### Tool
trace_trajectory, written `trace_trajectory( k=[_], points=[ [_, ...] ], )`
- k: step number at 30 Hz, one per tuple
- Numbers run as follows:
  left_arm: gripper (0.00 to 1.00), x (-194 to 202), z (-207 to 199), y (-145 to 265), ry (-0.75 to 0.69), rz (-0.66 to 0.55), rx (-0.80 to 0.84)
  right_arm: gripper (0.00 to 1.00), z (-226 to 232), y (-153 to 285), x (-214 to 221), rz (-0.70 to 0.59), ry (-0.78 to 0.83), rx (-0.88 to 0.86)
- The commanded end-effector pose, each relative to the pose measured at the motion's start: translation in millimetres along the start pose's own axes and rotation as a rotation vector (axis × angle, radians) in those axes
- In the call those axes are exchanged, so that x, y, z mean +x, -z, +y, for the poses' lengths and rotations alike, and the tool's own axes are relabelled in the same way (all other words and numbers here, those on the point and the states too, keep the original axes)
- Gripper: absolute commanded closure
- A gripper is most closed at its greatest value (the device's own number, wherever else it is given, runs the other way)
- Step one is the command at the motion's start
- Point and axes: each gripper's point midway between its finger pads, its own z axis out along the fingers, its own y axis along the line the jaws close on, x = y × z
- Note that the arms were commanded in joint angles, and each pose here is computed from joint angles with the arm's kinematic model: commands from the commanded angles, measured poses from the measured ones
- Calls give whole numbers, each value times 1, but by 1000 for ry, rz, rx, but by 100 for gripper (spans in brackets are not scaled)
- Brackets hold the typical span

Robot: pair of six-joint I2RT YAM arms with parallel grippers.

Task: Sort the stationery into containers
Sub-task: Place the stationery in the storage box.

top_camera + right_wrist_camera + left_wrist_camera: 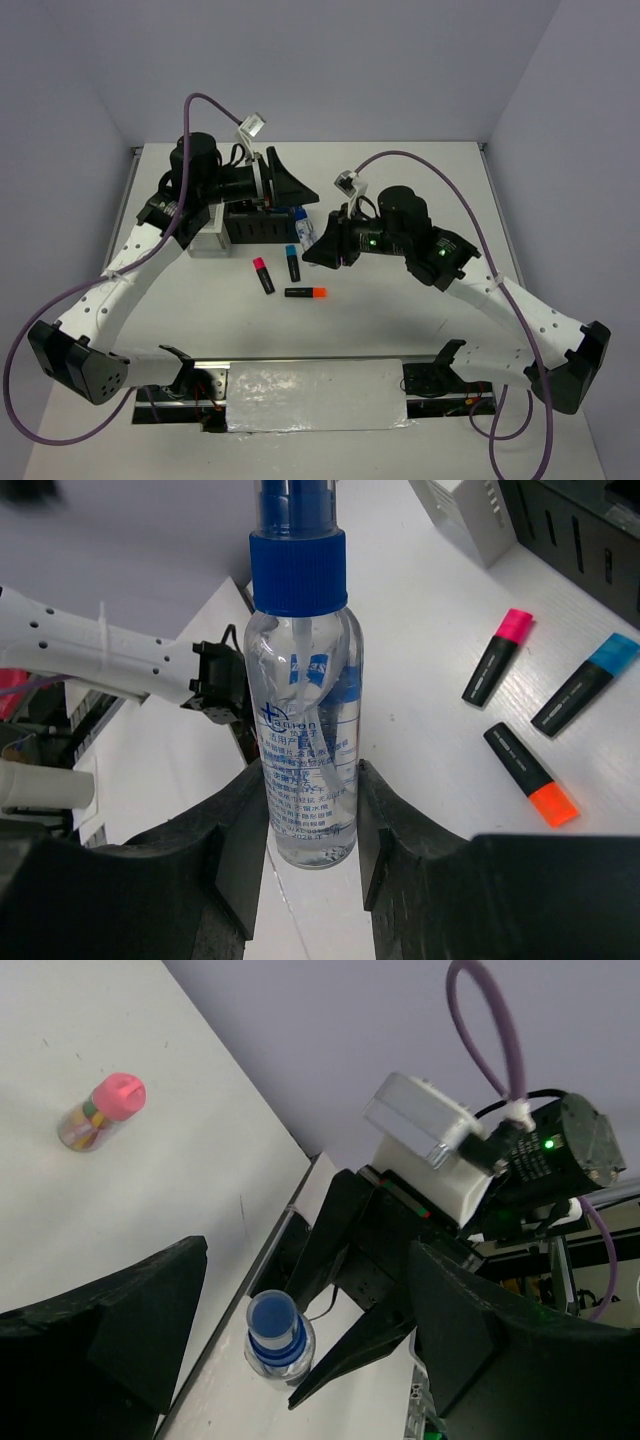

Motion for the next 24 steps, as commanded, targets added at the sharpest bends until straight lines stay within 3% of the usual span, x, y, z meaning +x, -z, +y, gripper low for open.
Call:
trace_trajectory(
  k=[1,5,8,13,14,16,17,20,22,23,24],
  points=[
    [7,4,-16,8,-54,7,46,100,24,5,-40,-94,73,-54],
    [11,14,-3,8,-39,44,-5,100,27,5,-45,-93,107,-56],
    [23,16,-4,10,-43,50,-6,100,22,4,-45,-80,120,-33],
    [58,15,-12,10,-40,58,36,100,15,1,-40,-67,122,-19],
    [71,16,-13,9,-33,67,42,100,13,1,-40,-69,121,-15],
    [84,16,-12,7,-27,77,45,100,11,1,-39,-63,121,-10],
    [99,17,-11,7,-27,82,43,100,11,1,-39,-59,123,-11],
    [100,14,-9,7,-39,75,21,97,7,3,-36,-56,125,3],
    [100,8,-6,8,-48,62,-24,47,-1,6,-37,-68,120,23],
    [100,-5,0,9,-91,19,-79,16,-6,9,-34,-73,113,41],
    [100,-3,10,12,-75,28,-145,1,-18,13,-35,-79,94,79]
  ],
)
